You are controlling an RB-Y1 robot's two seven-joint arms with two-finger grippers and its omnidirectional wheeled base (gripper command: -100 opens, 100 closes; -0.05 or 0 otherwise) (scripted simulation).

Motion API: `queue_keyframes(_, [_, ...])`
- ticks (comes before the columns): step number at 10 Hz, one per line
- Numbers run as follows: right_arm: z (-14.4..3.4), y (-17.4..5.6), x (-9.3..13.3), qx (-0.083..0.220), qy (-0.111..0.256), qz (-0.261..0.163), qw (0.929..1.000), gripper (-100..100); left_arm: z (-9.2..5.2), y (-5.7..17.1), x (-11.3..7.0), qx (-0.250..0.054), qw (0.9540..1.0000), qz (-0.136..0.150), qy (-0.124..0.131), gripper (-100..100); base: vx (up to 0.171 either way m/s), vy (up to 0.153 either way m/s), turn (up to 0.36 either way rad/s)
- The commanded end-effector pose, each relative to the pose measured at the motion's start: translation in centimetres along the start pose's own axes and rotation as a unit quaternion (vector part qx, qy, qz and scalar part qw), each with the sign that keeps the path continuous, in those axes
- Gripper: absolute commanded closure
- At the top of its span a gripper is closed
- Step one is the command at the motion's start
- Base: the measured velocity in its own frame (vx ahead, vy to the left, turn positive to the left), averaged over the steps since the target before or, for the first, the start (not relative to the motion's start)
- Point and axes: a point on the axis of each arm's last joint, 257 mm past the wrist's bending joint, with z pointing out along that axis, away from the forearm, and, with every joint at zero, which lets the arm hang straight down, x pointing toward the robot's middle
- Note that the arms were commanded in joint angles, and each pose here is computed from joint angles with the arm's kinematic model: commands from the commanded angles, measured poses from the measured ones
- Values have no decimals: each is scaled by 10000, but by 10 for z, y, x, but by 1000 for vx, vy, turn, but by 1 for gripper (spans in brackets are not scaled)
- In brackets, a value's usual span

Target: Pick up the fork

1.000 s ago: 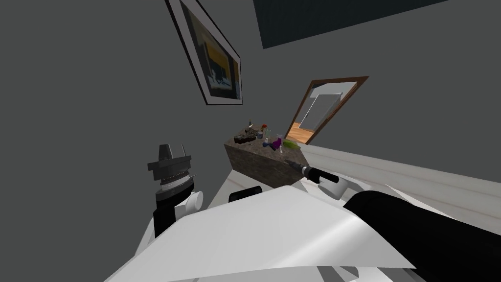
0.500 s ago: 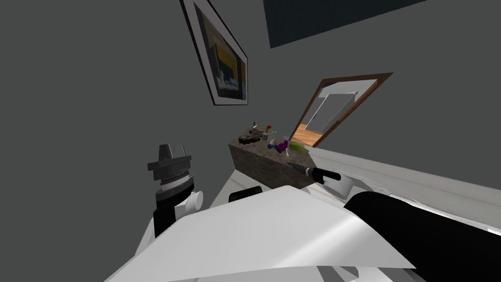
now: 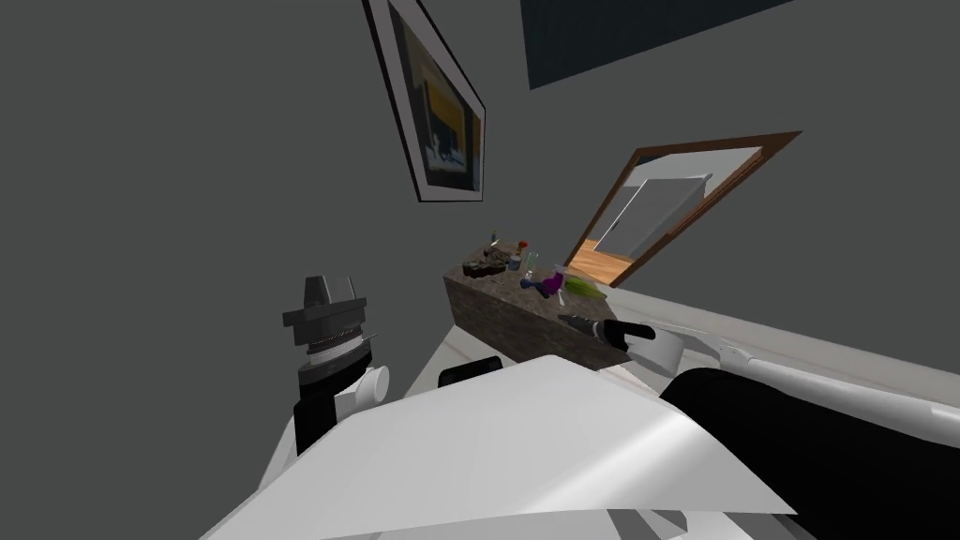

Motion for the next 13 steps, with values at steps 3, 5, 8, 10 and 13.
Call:
queue_keyframes(3, [-6, -36, -2, 565, 226, -193, 9980, -100, 0, 0, 0, 0, 10000, 0, 0, 0, 66, 24, 90])
queue_keyframes(5, [-10, -51, -4, 812, 314, -276, 9958, -100, 0, 0, 0, 0, 10000, 0, 0, 0, 102, 16, 112])
queue_keyframes(8, [-21, -90, -12, 1471, 511, -454, 9868, -100, 0, 0, 0, 0, 10000, 0, 0, 0, 96, 5, 108])
queue_keyframes(10, [-25, -101, -15, 1661, 558, -499, 9833, -100, 0, 0, 0, 0, 10000, 1, 0, 0, 78, -1, 36])
queue_keyframes(13, [-36, -128, -23, 2122, 650, -590, 9733, -100, 0, 0, 0, 0, 10000, 1, 0, 0, 99, -6, 70])
